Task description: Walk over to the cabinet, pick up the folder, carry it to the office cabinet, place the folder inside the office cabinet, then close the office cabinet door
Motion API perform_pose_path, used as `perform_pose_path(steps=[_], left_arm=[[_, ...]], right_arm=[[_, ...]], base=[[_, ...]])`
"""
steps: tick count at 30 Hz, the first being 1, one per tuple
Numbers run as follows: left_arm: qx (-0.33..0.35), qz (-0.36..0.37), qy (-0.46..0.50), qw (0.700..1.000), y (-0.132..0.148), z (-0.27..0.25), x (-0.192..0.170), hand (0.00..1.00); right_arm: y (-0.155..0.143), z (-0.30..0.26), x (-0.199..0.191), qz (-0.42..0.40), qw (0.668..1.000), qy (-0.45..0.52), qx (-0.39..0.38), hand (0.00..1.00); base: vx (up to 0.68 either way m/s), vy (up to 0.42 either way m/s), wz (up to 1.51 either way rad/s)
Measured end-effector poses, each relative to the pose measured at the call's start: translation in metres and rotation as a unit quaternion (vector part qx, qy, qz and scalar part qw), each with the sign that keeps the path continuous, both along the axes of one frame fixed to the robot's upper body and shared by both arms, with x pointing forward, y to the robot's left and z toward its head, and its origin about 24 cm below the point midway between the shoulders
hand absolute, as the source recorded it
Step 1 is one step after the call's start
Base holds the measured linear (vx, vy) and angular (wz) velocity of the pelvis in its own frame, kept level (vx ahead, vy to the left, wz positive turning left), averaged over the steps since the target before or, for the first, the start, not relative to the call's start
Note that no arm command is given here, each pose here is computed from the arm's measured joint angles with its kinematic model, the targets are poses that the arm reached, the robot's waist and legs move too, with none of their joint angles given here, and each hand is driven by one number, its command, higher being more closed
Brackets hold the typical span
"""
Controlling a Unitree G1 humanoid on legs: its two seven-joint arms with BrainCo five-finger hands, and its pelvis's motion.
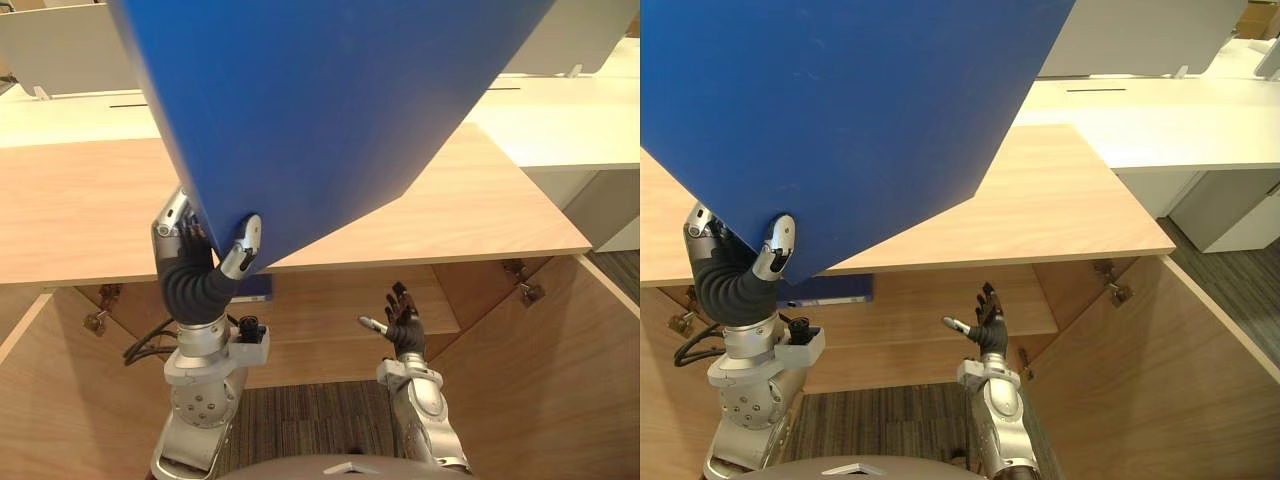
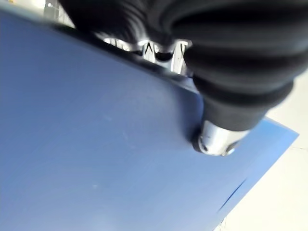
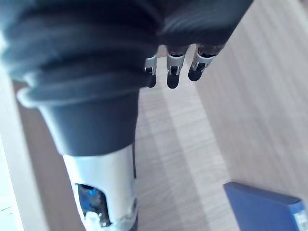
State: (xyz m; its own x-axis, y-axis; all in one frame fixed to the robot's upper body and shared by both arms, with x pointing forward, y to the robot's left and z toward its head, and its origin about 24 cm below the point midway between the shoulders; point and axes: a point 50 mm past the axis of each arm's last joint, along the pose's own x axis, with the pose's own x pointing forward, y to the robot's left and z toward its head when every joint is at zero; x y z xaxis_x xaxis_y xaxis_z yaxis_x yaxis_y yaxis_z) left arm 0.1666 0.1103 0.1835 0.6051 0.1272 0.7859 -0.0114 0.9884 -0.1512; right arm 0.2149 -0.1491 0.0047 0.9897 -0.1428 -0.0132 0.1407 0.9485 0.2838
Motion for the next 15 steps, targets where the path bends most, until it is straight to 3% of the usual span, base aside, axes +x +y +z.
perform_pose_path(steps=[3,15], left_arm=[[-0.004,-0.010,0.015,1.000,-0.001,-0.004,0.003,1.00],[0.009,0.014,0.132,0.991,0.015,-0.045,0.013,1.00]], right_arm=[[-0.002,0.031,0.000,-0.006,0.997,-0.074,0.003,0.00],[-0.002,0.046,-0.018,-0.007,0.996,-0.087,0.026,0.00]], base=[[-0.04,-0.022,-0.11],[-0.01,-0.014,-0.12]])
